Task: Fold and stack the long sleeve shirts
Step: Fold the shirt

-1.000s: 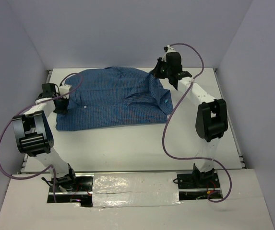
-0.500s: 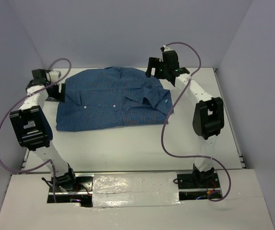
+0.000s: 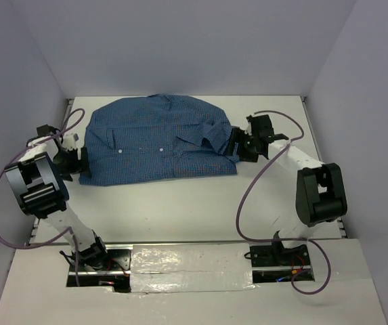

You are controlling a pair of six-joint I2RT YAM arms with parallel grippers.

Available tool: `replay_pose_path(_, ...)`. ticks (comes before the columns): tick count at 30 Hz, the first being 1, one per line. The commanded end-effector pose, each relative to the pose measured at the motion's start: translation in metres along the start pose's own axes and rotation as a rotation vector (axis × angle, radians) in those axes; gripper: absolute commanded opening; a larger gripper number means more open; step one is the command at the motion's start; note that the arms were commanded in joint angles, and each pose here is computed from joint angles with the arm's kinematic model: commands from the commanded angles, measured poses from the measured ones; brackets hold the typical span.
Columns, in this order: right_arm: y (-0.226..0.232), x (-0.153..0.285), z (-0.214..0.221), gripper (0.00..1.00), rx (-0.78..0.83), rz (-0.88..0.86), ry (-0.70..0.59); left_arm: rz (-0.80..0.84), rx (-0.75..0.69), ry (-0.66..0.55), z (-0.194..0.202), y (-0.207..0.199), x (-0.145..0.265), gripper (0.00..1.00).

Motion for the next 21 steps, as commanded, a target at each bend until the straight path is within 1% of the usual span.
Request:
replay_pose_path(1, 0.004, -0.009, 0.009, 0.85, -0.05, -0.039, 0.012, -0.022, -0.022, 0.003, -0.006, 0.006, -0.007, 0.89)
replay_pose_path(2, 0.003, -0.013, 0.013, 0.86, -0.051, -0.043, 0.022, -0.026, -0.019, 0.029, -0.003, 0.008, -0.015, 0.89)
replay_pose_path(3, 0.0, -0.02, 0.023, 0.86, -0.063, -0.041, 0.057, -0.025, -0.022, 0.029, -0.005, 0.008, -0.018, 0.89)
replay_pose_path(5, -0.007, -0.027, 0.03, 0.86, -0.075, -0.017, 0.084, -0.026, -0.025, 0.045, -0.004, 0.009, -0.028, 0.9)
replay_pose_path(7, -0.009, -0.036, 0.034, 0.85, -0.072, -0.022, 0.102, -0.002, -0.032, 0.058, -0.002, 0.004, -0.035, 0.87)
replay_pose_path(8, -0.006, -0.039, 0.03, 0.84, -0.055, -0.052, 0.088, 0.016, -0.036, 0.065, -0.001, 0.001, -0.036, 0.85)
replay_pose_path(9, 0.0, -0.041, 0.03, 0.8, -0.051, -0.087, 0.094, 0.033, -0.041, 0.071, 0.0, -0.003, -0.038, 0.8)
replay_pose_path(11, 0.0, -0.044, 0.033, 0.73, -0.068, -0.087, 0.105, 0.079, -0.039, 0.085, 0.004, -0.009, -0.041, 0.73)
replay_pose_path(12, -0.001, -0.045, 0.037, 0.71, -0.072, -0.079, 0.115, 0.086, -0.038, 0.097, 0.008, -0.01, -0.043, 0.6)
replay_pose_path(13, -0.003, -0.046, 0.041, 0.67, -0.076, -0.07, 0.122, 0.094, -0.041, 0.107, 0.011, -0.011, -0.045, 0.5)
replay_pose_path(14, -0.006, -0.047, 0.046, 0.56, -0.081, -0.064, 0.13, 0.102, -0.045, 0.114, 0.014, -0.012, -0.046, 0.28)
replay_pose_path(15, -0.007, -0.047, 0.048, 0.46, -0.081, -0.061, 0.134, 0.108, -0.041, 0.119, 0.016, -0.012, -0.046, 0.18)
replay_pose_path(16, -0.008, -0.046, 0.049, 0.33, -0.083, -0.059, 0.137, 0.118, -0.052, 0.117, 0.017, -0.014, -0.045, 0.07)
replay_pose_path(17, -0.01, -0.044, 0.051, 0.06, -0.087, -0.05, 0.144, 0.131, -0.053, 0.12, 0.018, -0.016, -0.044, 0.0)
replay_pose_path(18, -0.015, -0.042, 0.055, 0.0, -0.103, -0.033, 0.153, 0.139, -0.056, 0.126, 0.021, -0.017, -0.043, 0.0)
replay_pose_path(20, -0.022, -0.028, 0.055, 0.0, -0.12, 0.001, 0.136, 0.152, -0.086, 0.122, 0.023, -0.019, -0.034, 0.0)
replay_pose_path(21, -0.024, -0.018, 0.061, 0.0, -0.126, 0.011, 0.13, 0.156, -0.107, 0.144, 0.029, -0.019, -0.03, 0.0)
Point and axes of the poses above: each gripper's point midway between its finger pads, its own x axis back along the fingers, its own y axis along the line the jaws close on, z = x × y, the point moved 2 cm from there along x, back along the fingers, and after that the axes turned 10 degrees about x, right-handed, at the moved point
